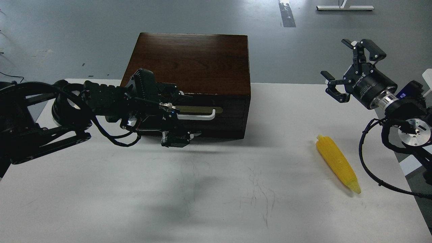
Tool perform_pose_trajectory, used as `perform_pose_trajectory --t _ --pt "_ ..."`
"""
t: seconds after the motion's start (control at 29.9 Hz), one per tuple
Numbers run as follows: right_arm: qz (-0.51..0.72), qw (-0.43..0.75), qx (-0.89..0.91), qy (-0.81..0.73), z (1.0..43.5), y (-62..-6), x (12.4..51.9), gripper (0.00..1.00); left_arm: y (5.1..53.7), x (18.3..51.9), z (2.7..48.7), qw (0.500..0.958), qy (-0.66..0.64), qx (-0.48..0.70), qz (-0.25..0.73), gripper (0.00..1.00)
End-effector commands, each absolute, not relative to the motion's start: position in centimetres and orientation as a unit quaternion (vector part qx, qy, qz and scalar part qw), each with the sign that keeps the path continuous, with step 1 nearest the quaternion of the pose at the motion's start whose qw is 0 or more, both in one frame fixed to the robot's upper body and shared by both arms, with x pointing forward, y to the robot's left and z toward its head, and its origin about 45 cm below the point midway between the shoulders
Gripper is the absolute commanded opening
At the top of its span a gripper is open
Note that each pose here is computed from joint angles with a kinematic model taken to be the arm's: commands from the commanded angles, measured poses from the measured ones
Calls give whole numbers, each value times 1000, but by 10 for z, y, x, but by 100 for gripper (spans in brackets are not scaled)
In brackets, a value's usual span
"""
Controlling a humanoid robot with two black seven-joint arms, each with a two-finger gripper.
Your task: Put corn in drawer with both arms
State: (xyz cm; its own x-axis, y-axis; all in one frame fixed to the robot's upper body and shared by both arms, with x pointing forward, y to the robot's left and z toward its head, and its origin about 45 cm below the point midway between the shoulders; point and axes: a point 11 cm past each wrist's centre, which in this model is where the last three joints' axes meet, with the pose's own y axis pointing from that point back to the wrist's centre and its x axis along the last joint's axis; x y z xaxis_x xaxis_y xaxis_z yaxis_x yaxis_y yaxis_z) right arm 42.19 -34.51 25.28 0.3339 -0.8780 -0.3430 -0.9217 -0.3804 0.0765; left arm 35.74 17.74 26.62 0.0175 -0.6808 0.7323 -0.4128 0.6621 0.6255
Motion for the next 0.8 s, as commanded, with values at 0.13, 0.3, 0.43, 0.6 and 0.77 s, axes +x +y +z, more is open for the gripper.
perform_pose_trajectory --t 0.13,0.3,0.43,0.6,0.77 --pt "166 65 -813 554 253 -346 422 100 176 351 261 604 -687 381 -132 98" --pt "168 65 -813 554 251 -347 421 100 178 354 261 603 -686 385 -130 98" --pt "169 65 -812 554 250 -346 420 100 183 362 259 602 -682 397 -124 98" --pt "169 65 -812 554 250 -346 420 100 182 368 255 602 -679 402 -121 98" --pt "167 66 -812 555 252 -347 421 100 185 367 247 609 -671 404 -123 98"
